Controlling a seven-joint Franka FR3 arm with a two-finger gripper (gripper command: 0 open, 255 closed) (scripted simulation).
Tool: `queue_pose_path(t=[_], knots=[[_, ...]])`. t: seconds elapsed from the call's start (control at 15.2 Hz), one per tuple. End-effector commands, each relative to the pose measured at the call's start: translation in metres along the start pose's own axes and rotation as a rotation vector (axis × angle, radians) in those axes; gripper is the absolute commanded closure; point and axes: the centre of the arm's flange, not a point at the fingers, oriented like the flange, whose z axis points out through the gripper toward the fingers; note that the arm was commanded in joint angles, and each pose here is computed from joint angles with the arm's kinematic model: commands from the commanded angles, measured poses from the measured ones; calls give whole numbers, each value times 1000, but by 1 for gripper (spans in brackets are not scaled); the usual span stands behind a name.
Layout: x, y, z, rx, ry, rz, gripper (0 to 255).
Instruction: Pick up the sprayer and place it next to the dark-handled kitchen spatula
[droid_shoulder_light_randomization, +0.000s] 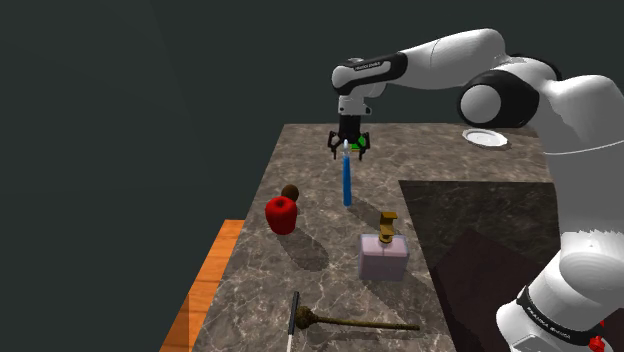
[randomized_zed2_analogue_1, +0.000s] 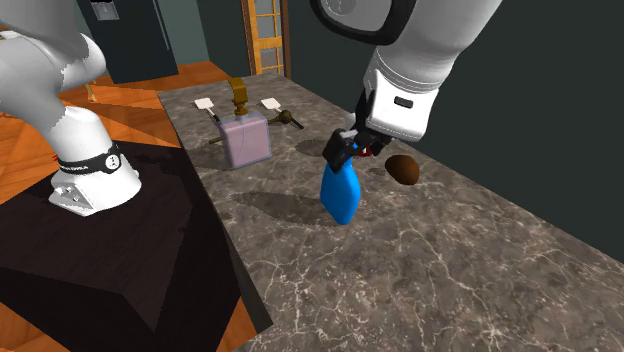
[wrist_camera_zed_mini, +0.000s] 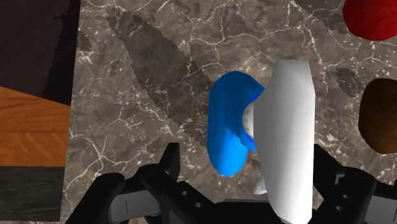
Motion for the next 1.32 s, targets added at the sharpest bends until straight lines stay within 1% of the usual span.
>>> queue_pose_path(t=[0.0,0.07,0.59,0.66,1.19,1.25], knots=[[12,3,49,-41,-54,18,0],[12,4,57,-41,-54,18,0],[12,4,57,-41,-54,18,0],[16,7,59,-41,-55,18,255],[22,3,59,-42,-55,17,255],[12,4,57,-41,-54,18,255]])
